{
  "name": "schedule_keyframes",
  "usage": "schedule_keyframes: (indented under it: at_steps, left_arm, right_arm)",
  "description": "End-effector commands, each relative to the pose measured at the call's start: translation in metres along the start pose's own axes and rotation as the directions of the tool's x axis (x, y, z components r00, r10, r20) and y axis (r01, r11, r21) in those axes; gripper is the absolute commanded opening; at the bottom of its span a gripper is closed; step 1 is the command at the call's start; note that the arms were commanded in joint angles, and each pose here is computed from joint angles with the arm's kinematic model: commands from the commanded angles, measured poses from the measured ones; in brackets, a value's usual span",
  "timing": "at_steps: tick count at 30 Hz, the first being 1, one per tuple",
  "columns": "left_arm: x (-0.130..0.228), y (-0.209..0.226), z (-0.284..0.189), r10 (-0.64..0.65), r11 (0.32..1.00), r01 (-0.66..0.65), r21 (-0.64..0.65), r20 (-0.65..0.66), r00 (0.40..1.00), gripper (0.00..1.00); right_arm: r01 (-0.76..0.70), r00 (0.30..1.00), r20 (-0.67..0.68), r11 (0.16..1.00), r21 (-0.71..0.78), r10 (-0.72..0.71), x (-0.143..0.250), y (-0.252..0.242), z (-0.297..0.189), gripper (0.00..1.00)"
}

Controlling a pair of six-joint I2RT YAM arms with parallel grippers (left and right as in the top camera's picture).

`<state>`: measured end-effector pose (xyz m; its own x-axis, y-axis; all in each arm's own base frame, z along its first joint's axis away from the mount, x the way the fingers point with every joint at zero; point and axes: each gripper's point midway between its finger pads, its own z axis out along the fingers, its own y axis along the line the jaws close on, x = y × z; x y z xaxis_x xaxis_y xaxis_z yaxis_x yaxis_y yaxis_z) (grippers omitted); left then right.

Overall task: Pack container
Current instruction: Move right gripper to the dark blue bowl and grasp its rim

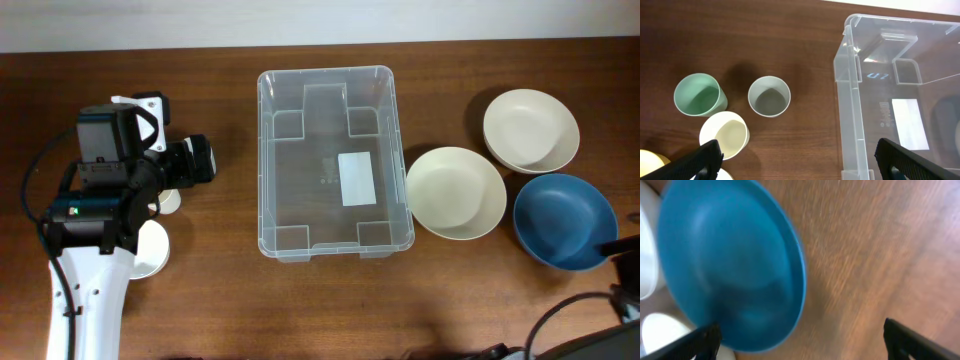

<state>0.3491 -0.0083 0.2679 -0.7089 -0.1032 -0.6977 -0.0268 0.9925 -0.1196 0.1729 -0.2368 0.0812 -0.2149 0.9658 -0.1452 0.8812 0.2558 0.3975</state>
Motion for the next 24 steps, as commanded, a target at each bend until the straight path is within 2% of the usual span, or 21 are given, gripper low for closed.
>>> schedule_keyframes:
  at_steps: [1,8,15,24]
  left_arm:
    - [-0.011,-0.004,-0.004,0.025,1.000,-0.026,0.013,0.032,0.999,1.00]
    - [-0.012,-0.004,-0.004,0.026,1.000,-0.026,0.013,0.036,0.999,1.00]
    - [-0.012,-0.004,-0.004,0.025,1.000,-0.026,0.013,0.035,0.999,1.00]
    - [-0.012,-0.004,-0.004,0.025,1.000,-0.026,0.013,0.037,0.999,1.00]
  right_arm:
    - [0.010,0.999,-0.029,0.993,-0.119,-0.013,0.007,0.010,0.022,0.99]
    - [0.056,0.998,-0.021,0.984,-0.166,-0.060,-0.001,0.025,0.053,1.00]
    - [0.157,0.986,-0.027,0.975,-0.160,-0.164,0.005,0.046,0.076,0.85]
    - [0.156,0.987,-0.022,0.986,-0.050,-0.158,0.003,0.031,0.080,0.78]
